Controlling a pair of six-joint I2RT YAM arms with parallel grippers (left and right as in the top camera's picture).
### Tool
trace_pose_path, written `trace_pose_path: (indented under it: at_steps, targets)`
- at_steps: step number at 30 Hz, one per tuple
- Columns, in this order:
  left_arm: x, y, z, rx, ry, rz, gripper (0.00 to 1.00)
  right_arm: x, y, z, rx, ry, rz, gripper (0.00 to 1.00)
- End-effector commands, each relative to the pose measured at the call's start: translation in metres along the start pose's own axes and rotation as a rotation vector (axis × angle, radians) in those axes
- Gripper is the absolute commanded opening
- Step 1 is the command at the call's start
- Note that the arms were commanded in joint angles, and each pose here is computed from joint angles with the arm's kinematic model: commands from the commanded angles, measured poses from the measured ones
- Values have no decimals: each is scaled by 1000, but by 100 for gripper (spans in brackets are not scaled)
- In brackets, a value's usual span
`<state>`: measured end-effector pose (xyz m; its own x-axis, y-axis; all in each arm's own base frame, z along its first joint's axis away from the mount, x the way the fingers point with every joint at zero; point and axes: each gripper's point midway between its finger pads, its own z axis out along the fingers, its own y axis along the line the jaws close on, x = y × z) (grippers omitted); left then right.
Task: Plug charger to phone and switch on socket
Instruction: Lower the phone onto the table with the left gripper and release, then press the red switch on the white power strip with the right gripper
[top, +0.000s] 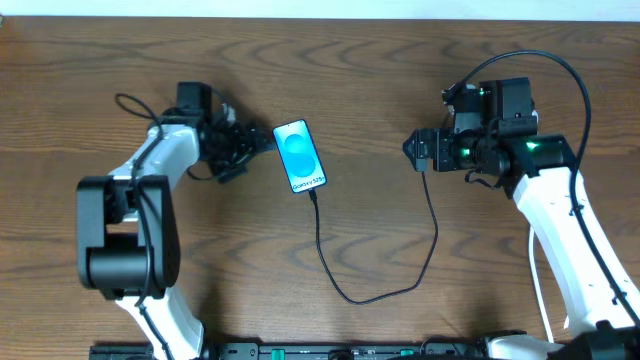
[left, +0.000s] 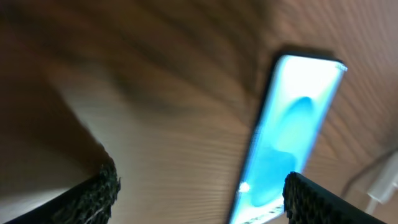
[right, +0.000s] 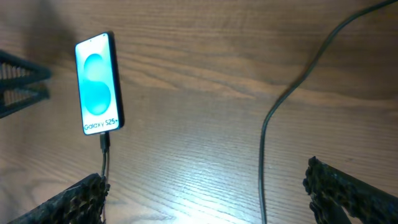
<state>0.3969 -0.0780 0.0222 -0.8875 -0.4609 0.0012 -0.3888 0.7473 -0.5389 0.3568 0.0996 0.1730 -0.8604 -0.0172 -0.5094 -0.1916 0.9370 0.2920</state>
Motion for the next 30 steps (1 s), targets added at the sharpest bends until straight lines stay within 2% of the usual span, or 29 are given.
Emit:
trace_pose_path:
  at_steps: [1, 5, 9, 10, 11, 13, 14, 20, 22, 24, 30]
  targets:
    - [-12, -3, -37, -45, -129, 59, 87, -17, 9, -32, 20, -109, -52, 99]
    - [-14, -42, -97, 32, -269, 165, 87, -26, 12, -61, 21, -196, -61, 99]
    - [-3, -65, -136, 69, -346, 270, 87, -29, 15, -72, 20, -233, -92, 98]
    - [1, -70, -143, 76, -360, 295, 87, -29, 15, -73, 26, -235, -106, 82]
    - [7, -76, -153, 85, -377, 327, 87, -31, 8, -73, 63, -243, -105, 53]
    - [12, -81, -161, 93, -391, 348, 88, -33, -7, -74, 145, -250, -84, 12]
    - [17, -84, -166, 99, -398, 361, 88, -35, -23, -76, 226, -260, -32, 1]
    - [31, -78, -168, 79, -359, 353, 88, -35, -114, -104, 646, -316, 185, 1]
    - [35, -74, -166, 67, -338, 347, 88, -32, -138, -109, 715, -309, 229, 1]
    - [37, -73, -165, 61, -329, 349, 88, -26, -163, -107, 747, -288, 301, 1]
    - [37, -73, -165, 61, -330, 349, 88, -16, -205, -74, 628, -218, 427, 1]
